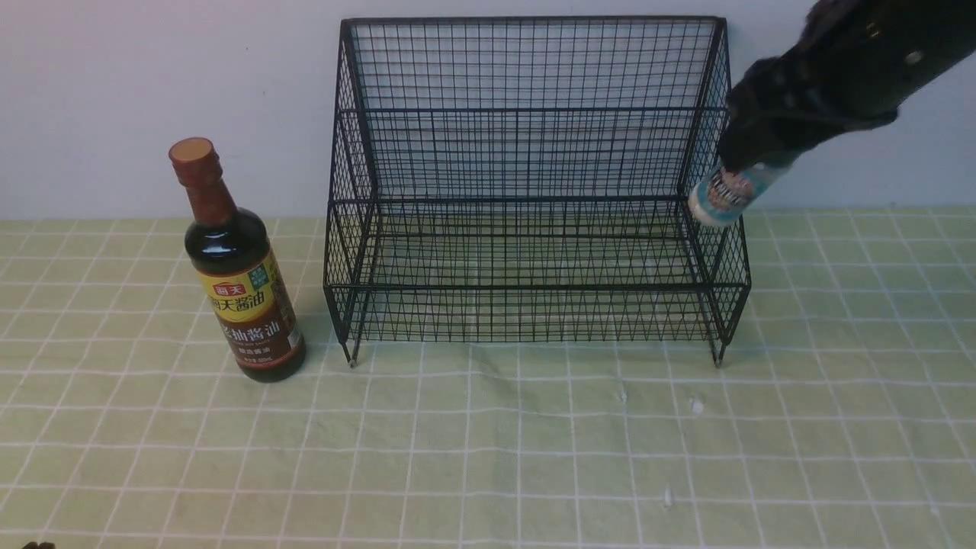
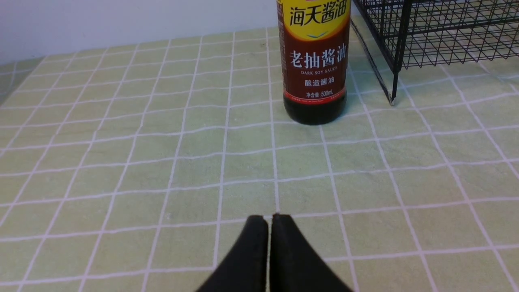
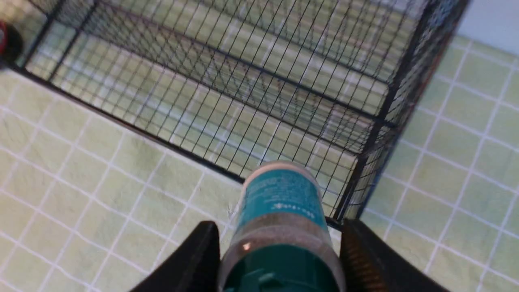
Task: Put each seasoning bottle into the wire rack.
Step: Use the right arm to put the condiment bottle back on the shelf
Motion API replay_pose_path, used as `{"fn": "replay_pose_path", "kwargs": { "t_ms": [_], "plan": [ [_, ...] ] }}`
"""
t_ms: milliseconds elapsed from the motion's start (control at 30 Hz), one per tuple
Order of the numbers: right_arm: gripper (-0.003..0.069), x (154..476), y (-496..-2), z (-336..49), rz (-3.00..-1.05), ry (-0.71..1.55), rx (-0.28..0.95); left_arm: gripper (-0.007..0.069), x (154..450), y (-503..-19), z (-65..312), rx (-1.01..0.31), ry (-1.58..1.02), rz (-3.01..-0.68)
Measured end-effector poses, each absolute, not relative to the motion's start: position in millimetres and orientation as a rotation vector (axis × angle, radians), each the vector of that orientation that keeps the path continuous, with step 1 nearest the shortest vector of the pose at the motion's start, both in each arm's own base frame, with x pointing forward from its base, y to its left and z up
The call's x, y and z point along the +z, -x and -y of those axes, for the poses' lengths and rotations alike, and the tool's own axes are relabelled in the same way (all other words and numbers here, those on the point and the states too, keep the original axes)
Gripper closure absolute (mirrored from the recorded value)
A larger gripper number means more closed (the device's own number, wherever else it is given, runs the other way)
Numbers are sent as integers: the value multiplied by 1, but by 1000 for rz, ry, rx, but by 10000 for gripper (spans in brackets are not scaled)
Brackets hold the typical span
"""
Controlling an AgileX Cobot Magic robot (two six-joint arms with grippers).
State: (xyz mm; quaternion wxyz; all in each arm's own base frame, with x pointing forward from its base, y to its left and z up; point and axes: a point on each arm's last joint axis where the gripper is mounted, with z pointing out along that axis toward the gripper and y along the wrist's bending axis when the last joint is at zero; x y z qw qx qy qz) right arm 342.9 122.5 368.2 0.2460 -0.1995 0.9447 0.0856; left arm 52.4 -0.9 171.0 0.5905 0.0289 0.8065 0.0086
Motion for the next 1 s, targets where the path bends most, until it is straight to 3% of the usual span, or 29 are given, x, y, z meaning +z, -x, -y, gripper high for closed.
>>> {"fn": "replay_pose_path", "kwargs": {
  "t_ms": [267,1000],
  "plan": [
    [309,317,-372,-147,-2634,615,167,631,171,-52,1,20,-67,-1877],
    [309,306,-392,-157,-2514,571,121,631,171,-52,1,20,-67,-1877]
  ]
}}
